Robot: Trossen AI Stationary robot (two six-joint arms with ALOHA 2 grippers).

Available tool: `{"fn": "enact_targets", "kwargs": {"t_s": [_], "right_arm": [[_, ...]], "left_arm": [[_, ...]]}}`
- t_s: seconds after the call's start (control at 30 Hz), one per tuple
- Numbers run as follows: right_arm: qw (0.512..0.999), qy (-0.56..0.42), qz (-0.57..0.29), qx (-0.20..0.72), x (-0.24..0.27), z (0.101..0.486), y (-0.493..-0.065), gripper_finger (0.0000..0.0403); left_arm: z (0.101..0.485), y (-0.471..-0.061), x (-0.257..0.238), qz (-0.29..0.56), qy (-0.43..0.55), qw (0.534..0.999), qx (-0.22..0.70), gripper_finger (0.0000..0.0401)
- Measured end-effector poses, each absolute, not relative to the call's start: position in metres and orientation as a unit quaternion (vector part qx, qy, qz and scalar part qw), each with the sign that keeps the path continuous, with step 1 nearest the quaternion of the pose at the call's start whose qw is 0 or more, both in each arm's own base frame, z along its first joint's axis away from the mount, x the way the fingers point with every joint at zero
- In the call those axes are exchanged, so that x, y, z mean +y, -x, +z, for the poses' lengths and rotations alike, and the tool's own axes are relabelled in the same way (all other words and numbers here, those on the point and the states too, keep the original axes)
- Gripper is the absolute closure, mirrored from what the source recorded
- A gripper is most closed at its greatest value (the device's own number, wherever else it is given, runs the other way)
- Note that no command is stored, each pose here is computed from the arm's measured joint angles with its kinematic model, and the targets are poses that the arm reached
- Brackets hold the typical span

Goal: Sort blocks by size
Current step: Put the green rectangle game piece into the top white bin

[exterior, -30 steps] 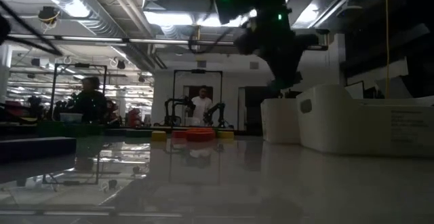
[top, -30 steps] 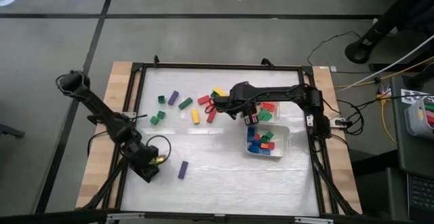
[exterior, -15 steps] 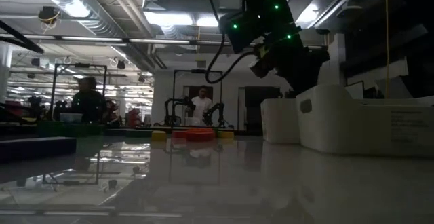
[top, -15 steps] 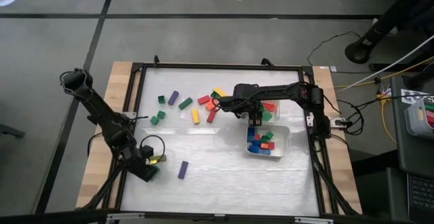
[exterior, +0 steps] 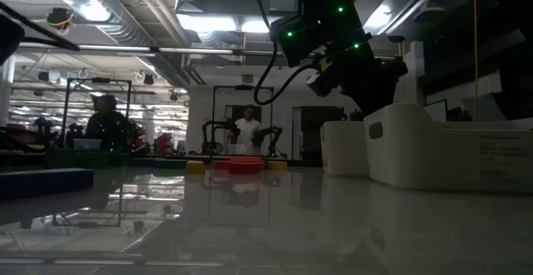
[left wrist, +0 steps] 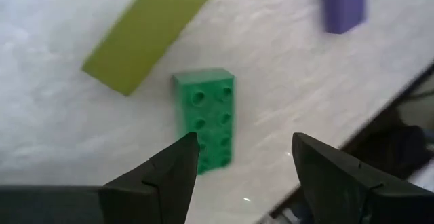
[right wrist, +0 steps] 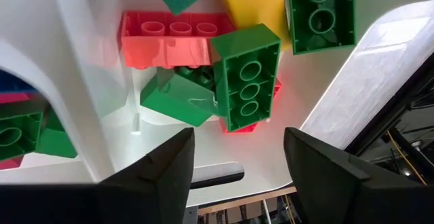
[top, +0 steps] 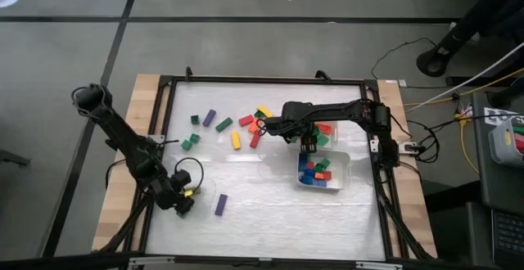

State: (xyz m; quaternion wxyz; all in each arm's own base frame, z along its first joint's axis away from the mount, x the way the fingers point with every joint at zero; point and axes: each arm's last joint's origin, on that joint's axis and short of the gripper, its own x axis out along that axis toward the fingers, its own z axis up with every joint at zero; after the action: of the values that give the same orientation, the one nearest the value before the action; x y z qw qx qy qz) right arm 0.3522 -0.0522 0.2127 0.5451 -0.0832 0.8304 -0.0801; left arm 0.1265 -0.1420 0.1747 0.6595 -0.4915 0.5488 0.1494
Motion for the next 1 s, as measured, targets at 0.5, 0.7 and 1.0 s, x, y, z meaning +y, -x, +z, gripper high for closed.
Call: {"fn": "enact_targets", "kwargs": {"t_s": [0.5,0.7,1.0], "right_arm": [[0.545,0.083,-0.08,0.83,-0.052,0.213,-0.352,0.0178],[0.545,0.083,-0.08,0.83,-0.052,0.213,-0.352,0.0178],[0.548,0.094,-0.064,0.829,-0.052,0.216,-0.351,0.0178]], "left_arm": [[0.156,-0.132,-0.151,0.173,0.472,0.638,0.583,0.0176],[0.148,-0.133,-0.153,0.19,0.46,0.636,0.59,0.0176],[0.134,-0.141,-0.161,0.184,0.45,0.641,0.594,0.0176]]}}
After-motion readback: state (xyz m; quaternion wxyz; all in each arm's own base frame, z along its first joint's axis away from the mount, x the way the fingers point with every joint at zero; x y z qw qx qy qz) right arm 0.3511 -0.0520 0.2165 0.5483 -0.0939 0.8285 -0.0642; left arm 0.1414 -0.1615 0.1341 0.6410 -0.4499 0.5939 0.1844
